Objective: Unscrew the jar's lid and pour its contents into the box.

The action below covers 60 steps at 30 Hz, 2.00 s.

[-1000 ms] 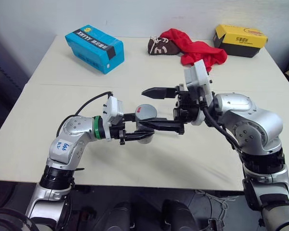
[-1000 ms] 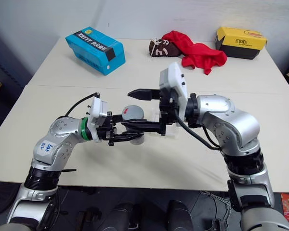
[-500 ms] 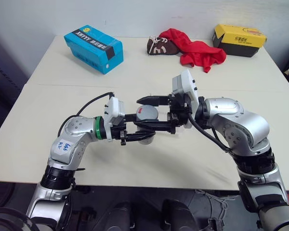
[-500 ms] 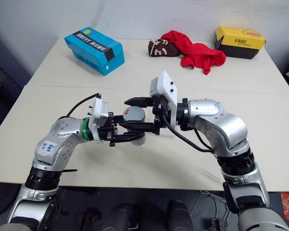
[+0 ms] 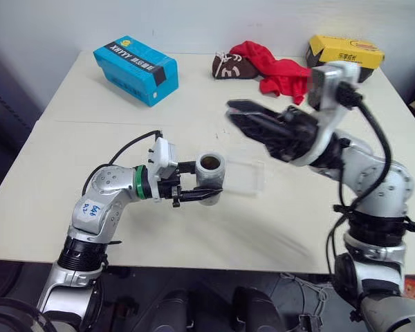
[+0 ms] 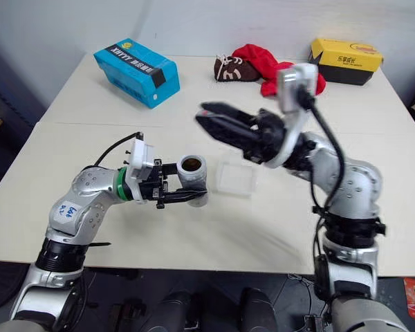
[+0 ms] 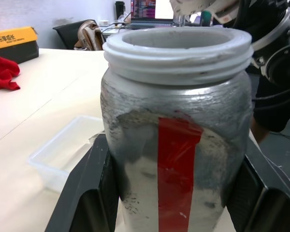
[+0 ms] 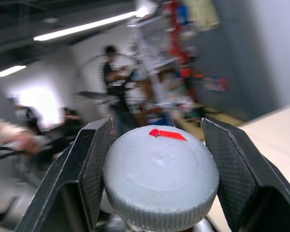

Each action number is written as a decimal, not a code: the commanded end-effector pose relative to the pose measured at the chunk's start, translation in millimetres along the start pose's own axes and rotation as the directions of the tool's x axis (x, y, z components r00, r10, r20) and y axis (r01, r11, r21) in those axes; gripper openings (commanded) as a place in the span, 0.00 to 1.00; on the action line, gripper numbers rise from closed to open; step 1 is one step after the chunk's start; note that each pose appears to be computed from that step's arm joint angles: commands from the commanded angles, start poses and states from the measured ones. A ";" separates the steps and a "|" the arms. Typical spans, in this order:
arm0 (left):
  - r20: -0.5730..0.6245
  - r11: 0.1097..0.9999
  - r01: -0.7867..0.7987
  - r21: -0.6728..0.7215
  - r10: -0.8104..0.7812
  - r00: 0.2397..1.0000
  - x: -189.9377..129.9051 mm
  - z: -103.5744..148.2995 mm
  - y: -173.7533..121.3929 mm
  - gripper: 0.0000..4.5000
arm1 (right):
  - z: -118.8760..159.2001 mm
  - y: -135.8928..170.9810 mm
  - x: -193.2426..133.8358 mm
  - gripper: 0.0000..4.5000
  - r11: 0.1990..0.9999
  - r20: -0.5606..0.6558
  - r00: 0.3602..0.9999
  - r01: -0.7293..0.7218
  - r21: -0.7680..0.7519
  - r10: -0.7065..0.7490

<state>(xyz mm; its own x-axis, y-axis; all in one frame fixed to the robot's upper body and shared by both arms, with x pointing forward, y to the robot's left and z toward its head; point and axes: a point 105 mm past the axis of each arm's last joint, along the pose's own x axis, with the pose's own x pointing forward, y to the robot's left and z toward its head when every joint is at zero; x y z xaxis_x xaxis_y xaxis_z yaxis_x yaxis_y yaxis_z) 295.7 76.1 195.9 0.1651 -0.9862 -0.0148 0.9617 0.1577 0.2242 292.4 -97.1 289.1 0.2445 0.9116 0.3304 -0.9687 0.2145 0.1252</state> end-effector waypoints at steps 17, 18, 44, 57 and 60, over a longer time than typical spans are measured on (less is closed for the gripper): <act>-0.015 0.989 -0.103 0.111 0.105 0.994 7.4 30.4 63.1 0.51 | -76.3 -108.0 -245.5 0.78 0.592 -0.047 0.630 0.698 -0.404 -0.775; -0.033 0.987 -0.114 0.118 0.118 0.992 10.5 30.1 67.0 0.51 | -68.5 -104.9 -247.5 0.86 0.580 -0.025 0.630 0.698 -0.419 -0.776; 0.034 -0.324 0.061 0.944 0.281 0.959 111.4 40.6 94.8 0.51 | -67.1 12.0 -181.8 0.99 0.762 -0.234 0.777 0.427 -0.487 -0.585; 0.133 -0.717 -0.005 0.697 0.123 0.983 130.3 27.7 85.9 0.51 | -66.4 16.7 -189.2 0.99 0.708 -0.145 0.742 0.536 -0.460 -0.655; 0.168 -0.792 -0.019 0.610 0.106 0.980 130.0 30.3 85.9 0.51 | -67.4 18.3 -192.4 0.99 0.701 -0.142 0.734 0.547 -0.457 -0.665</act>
<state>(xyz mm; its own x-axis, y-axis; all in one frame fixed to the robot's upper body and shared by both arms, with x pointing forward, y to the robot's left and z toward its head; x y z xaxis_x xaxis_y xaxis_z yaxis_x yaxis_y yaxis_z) 397.3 -34.5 224.8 0.2798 -0.9524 0.1208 -0.8332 -0.1784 0.5234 228.7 -244.3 151.3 0.8133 0.5814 -0.0218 -0.5788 0.8049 -0.1308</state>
